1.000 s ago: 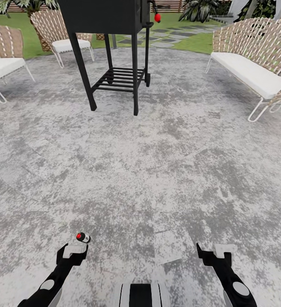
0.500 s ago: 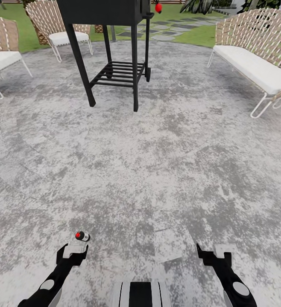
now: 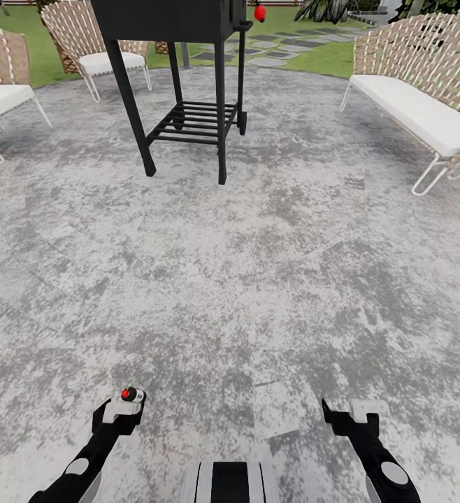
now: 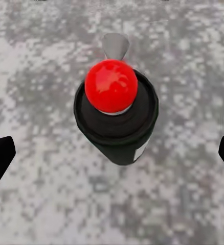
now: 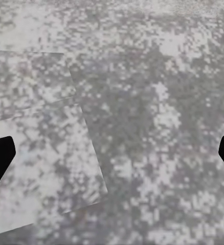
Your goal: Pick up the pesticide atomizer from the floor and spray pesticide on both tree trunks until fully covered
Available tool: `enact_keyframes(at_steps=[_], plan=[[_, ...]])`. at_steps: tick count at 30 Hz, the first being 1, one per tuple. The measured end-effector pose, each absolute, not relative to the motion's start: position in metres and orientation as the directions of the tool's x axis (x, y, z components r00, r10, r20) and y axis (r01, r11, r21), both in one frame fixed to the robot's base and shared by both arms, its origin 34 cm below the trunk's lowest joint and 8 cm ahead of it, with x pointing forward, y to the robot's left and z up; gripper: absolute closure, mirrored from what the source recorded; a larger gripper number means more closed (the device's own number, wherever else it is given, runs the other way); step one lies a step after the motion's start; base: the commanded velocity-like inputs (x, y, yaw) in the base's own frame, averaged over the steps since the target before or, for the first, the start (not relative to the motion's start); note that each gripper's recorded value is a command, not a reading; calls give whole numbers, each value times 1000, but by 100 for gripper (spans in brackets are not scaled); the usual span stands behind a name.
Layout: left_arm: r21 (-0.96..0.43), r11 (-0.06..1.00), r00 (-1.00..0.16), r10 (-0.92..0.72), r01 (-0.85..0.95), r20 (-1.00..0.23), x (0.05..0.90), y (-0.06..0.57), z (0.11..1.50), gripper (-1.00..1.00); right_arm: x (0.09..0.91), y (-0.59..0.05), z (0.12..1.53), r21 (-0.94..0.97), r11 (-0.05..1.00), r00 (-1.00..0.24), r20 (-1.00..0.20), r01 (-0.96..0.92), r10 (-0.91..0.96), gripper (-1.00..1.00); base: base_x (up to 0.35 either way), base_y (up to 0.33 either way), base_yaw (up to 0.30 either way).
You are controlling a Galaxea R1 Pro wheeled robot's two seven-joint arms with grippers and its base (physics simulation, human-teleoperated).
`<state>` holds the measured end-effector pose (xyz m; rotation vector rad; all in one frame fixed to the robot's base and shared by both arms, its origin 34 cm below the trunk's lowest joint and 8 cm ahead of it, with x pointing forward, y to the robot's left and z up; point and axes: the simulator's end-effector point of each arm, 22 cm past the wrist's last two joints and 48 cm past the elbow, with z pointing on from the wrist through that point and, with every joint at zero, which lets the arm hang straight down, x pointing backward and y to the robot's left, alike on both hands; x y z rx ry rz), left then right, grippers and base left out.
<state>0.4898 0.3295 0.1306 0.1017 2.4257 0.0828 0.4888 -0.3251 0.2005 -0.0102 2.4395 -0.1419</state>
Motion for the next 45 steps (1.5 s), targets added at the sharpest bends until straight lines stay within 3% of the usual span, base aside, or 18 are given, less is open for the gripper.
enact_keyframes(at_steps=[45], plan=[[87,995,-762,95,51,-640,485,330,124,-100,484,-325,193,-106,994,-777,-628,28,-45,-100,13,0,0]])
